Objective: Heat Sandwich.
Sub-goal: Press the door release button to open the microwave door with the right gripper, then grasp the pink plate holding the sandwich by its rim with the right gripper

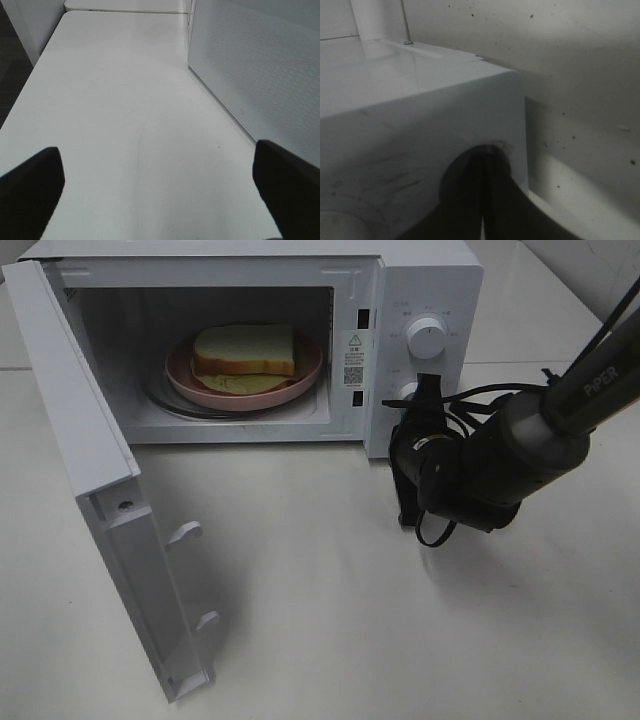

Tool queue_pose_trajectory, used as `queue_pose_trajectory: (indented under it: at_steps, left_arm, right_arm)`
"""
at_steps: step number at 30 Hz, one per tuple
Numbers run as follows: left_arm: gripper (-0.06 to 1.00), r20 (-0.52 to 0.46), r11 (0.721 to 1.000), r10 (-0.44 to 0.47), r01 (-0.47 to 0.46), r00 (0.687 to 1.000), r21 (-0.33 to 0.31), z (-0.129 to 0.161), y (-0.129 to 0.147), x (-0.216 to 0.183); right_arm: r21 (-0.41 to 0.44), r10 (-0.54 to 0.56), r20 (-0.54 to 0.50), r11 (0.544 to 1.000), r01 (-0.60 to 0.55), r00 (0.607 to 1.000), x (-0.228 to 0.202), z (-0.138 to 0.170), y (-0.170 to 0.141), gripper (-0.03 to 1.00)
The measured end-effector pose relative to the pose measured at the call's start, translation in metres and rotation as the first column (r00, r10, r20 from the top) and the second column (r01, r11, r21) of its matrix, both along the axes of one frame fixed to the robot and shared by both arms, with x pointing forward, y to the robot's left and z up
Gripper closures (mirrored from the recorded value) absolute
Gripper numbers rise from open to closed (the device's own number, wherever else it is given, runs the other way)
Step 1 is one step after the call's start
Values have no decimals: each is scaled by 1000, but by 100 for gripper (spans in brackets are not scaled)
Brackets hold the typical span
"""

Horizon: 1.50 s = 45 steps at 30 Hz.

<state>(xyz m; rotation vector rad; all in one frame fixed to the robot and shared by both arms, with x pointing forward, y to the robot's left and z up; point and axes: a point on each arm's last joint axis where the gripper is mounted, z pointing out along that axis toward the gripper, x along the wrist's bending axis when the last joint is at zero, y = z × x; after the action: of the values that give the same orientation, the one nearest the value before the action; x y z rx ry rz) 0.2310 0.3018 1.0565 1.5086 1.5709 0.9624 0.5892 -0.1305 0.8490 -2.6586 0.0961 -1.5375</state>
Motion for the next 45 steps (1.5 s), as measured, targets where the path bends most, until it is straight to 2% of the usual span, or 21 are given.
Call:
queue_pose_trajectory:
  at_steps: [6, 19, 32, 41, 44, 45]
  left_arm:
    - [-2, 0, 1000, 0, 0, 1000, 0, 0, 0, 0]
    - [-2, 0, 1000, 0, 0, 1000, 0, 0, 0, 0]
    - [-2, 0, 1000, 0, 0, 1000, 0, 0, 0, 0]
    - [-2, 0, 1000, 0, 0, 1000, 0, 0, 0, 0]
    - [-2, 0, 1000, 0, 0, 1000, 0, 0, 0, 0]
    - [-2, 0, 1000, 0, 0, 1000, 0, 0, 0, 0]
  right_arm:
    - [-20, 39, -18, 999, -40, 999, -2, 4, -4, 96]
    - [-76, 153, 34, 986, -151, 988, -22, 27, -11, 96]
    - [-90, 224, 19, 971, -222, 974, -45, 42, -19, 96]
    - [-107, 319, -42, 941, -322, 947, -64, 53, -21, 96]
    - [-138, 397, -86, 904, -405, 914, -70, 60, -19, 96]
    - [-138, 397, -86, 904, -405, 914, -70, 60, -19, 96]
